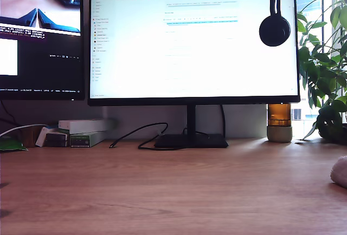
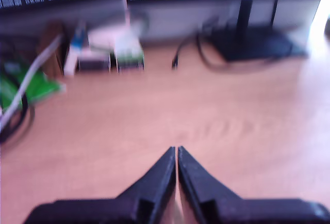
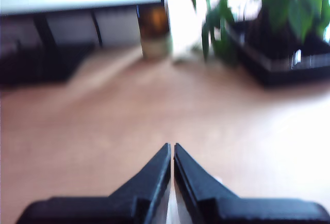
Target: Fold the tea towel to a neat square and place it to the right
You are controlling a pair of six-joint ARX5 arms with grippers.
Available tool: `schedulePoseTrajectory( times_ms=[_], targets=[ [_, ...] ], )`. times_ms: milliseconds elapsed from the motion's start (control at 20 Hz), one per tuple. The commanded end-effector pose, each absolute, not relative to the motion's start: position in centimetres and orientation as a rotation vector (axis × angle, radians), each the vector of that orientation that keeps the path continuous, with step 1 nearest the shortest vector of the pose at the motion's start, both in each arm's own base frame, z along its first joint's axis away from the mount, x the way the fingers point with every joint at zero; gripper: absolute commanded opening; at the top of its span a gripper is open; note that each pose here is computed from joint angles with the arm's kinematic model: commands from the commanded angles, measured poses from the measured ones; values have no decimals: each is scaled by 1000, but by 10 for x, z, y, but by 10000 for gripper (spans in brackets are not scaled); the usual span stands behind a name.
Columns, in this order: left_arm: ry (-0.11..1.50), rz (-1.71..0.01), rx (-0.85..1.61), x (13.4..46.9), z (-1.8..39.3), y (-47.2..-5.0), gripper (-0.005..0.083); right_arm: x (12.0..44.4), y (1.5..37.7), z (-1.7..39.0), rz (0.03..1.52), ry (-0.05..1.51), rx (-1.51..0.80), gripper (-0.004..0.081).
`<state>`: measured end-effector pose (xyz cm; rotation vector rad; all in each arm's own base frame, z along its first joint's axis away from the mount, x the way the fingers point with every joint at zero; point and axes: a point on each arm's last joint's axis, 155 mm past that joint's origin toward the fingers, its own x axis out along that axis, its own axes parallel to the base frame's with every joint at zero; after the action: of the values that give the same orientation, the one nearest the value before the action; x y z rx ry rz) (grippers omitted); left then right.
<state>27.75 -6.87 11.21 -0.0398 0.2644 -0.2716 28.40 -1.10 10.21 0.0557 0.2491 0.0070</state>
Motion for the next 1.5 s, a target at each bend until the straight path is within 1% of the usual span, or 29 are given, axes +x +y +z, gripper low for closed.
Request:
schedulePoseTrajectory(
  times_ms=[0,200,350,550,850,1000,1100,1200,1300,1450],
  targets=[
    [223,-276,-37,275,119,-69,-22,285,-4,116,41,197,35,-13],
    [164,-277,-39,270,135,-68,-22,281,4,126,70,161,14,-13],
    [168,-258,-36,264,135,-63,-22,278,9,135,86,125,-11,-13],
    [157,-259,-37,256,137,-62,-22,271,13,135,100,131,-15,-13],
    [132,-254,-48,246,142,-59,-22,263,14,142,97,100,-17,-13],
    [151,-241,-56,240,136,-56,-22,260,15,145,105,86,-18,-13],
    [202,-232,-61,238,124,-54,-22,257,20,138,132,113,-10,-13],
    [281,-229,-56,234,105,-54,-22,254,20,121,132,182,-2,-13],
    [274,-230,-56,234,107,-54,-22,249,20,103,132,257,6,-13],
    [279,-229,-56,234,106,-54,-22,249,20,103,132,257,6,-13]
  ],
)
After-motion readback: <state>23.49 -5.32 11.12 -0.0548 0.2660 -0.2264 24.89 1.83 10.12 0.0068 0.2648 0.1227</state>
